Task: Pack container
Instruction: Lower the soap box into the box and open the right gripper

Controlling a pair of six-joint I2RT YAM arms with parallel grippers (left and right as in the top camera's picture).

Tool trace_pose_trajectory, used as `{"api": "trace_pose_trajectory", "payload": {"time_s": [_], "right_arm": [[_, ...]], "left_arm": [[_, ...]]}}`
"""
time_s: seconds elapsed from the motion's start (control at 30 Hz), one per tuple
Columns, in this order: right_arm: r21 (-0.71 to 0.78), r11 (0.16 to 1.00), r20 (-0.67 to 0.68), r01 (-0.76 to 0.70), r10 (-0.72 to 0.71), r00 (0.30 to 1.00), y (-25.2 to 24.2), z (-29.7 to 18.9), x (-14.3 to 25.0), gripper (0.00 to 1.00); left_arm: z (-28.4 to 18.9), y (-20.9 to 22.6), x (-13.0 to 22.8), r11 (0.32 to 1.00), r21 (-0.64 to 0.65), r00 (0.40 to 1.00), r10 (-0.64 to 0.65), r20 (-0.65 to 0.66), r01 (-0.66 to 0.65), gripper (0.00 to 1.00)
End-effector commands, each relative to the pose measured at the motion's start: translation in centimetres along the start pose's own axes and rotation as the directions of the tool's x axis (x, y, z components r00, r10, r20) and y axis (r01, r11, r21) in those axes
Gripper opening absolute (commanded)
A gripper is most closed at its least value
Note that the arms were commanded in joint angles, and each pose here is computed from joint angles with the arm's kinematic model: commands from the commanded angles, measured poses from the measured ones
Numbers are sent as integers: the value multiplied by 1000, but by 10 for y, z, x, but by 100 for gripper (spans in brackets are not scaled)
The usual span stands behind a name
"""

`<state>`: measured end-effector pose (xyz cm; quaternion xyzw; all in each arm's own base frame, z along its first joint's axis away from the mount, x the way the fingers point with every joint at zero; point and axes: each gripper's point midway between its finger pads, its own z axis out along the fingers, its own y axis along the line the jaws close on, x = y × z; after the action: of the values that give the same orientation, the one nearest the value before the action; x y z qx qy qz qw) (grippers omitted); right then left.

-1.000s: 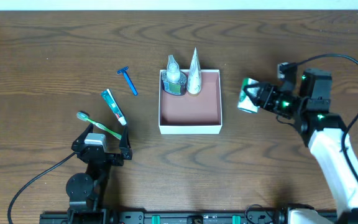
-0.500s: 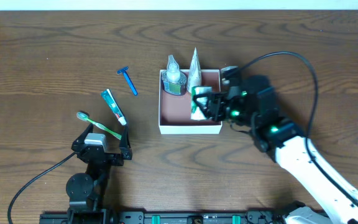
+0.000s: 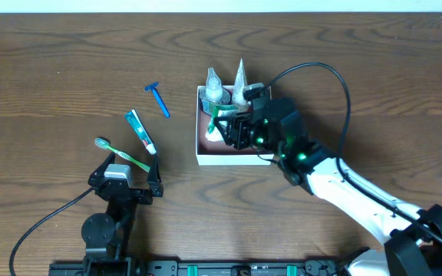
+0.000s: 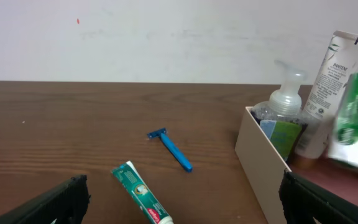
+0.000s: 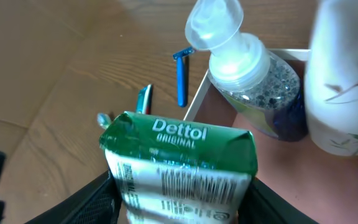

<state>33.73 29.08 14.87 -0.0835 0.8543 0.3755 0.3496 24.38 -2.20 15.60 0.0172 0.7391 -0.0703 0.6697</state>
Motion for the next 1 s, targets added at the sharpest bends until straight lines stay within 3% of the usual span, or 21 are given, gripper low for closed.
{"api": "trace_pose_trajectory", "payload": {"time_s": [0.0,0.3,0.37,0.53,0.97], "right_arm": [[57,997,39,53,-56,998,-3,7,-7,58],[71,994,20,81,-82,996,-13,20,1,60],[66,994,19,84,-85,996,-12,22,3,68],[50,993,17,107,-108,994,-4,25,6,75],[-64,987,-27,148,-150,988,39,27,16,74]], "left_arm": [[1,-1,16,1000,11,999,-1,-50,2,98],[1,-1,16,1000,11,999,-1,-50,2,98],[1,-1,16,1000,11,999,-1,-50,2,98],[1,-1,16,1000,11,999,-1,-50,1,98],[1,-1,16,1000,11,999,-1,-50,2,98]]}}
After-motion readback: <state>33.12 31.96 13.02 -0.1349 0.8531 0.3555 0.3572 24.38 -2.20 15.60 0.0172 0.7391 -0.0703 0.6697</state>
